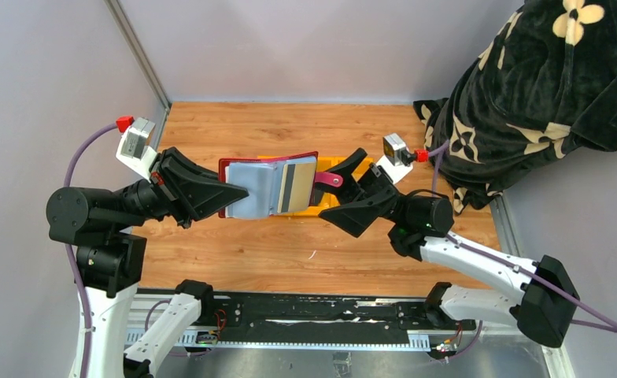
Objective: Take the credit cards out of the card holder
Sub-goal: Remove the credit card from the card holder.
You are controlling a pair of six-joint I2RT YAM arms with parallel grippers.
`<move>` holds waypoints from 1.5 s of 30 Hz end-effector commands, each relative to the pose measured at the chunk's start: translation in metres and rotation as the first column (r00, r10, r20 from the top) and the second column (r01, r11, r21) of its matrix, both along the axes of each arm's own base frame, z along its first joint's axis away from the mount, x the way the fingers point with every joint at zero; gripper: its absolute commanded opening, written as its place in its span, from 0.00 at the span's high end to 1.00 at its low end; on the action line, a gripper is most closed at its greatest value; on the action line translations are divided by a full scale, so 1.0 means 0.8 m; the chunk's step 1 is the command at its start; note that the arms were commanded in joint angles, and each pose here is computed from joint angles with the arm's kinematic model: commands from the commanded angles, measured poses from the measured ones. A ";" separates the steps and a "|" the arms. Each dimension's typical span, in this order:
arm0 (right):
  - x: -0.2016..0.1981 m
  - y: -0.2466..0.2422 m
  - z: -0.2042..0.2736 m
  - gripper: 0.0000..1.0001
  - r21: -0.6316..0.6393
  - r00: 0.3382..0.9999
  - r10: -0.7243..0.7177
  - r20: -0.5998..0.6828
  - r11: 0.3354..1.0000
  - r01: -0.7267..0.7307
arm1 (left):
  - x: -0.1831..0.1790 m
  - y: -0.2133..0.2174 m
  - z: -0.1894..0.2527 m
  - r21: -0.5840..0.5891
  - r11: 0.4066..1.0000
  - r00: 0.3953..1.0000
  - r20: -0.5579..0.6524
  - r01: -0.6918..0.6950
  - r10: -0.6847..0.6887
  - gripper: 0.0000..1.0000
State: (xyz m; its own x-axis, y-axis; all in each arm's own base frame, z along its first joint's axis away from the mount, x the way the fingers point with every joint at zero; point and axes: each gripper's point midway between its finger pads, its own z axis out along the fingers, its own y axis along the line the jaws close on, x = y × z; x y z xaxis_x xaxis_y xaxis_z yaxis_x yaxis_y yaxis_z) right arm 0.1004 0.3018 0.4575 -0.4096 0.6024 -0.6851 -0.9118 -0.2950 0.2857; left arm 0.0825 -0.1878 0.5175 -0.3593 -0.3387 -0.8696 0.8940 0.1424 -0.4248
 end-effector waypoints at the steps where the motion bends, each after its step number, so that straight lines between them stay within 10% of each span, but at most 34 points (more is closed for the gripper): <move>1: -0.030 0.014 0.035 0.09 0.068 0.992 0.053 0.117 0.996 -0.061 | -0.002 0.002 0.009 -0.009 1.000 1.000 0.019 -0.009 0.010 1.00; 7: -0.016 0.026 0.036 0.24 0.073 0.998 0.028 0.054 0.997 -0.032 | -0.002 0.002 0.007 -0.003 1.000 1.000 0.021 -0.015 0.015 1.00; 10: -0.010 0.028 0.036 0.67 0.040 1.000 0.009 0.013 0.999 -0.010 | 0.000 0.002 -0.001 0.011 1.000 0.999 0.029 -0.023 0.023 1.00; 12: -0.005 0.031 0.034 0.97 -0.022 1.000 -0.023 -0.001 1.000 0.023 | 0.004 0.002 -0.018 0.043 0.998 0.999 0.020 -0.037 0.036 0.60; 14: -0.001 0.034 0.026 1.00 -0.131 0.997 -0.071 0.015 0.989 0.073 | 0.014 0.004 -0.040 0.097 0.993 0.997 0.030 -0.072 0.069 0.07; 15: 0.000 0.034 0.023 1.00 -0.194 0.995 -0.096 0.028 0.976 0.100 | 0.022 0.007 -0.059 0.147 0.984 0.995 0.017 -0.103 0.102 0.01; 22: -0.013 0.024 -0.081 1.00 -0.756 0.982 0.026 0.188 0.642 0.127 | 0.029 0.022 -0.088 0.347 0.919 0.977 0.161 -0.186 0.137 0.00; 28: -0.016 0.029 -0.137 1.00 -0.910 0.983 0.166 0.078 0.414 0.003 | 0.024 0.021 -0.085 0.361 0.917 0.969 0.229 -0.172 0.091 0.00; 45: -0.035 0.087 -0.135 1.00 -0.945 0.920 0.380 0.090 0.325 -0.042 | 0.030 0.007 -0.232 0.516 0.853 0.997 -0.004 0.074 -0.083 0.09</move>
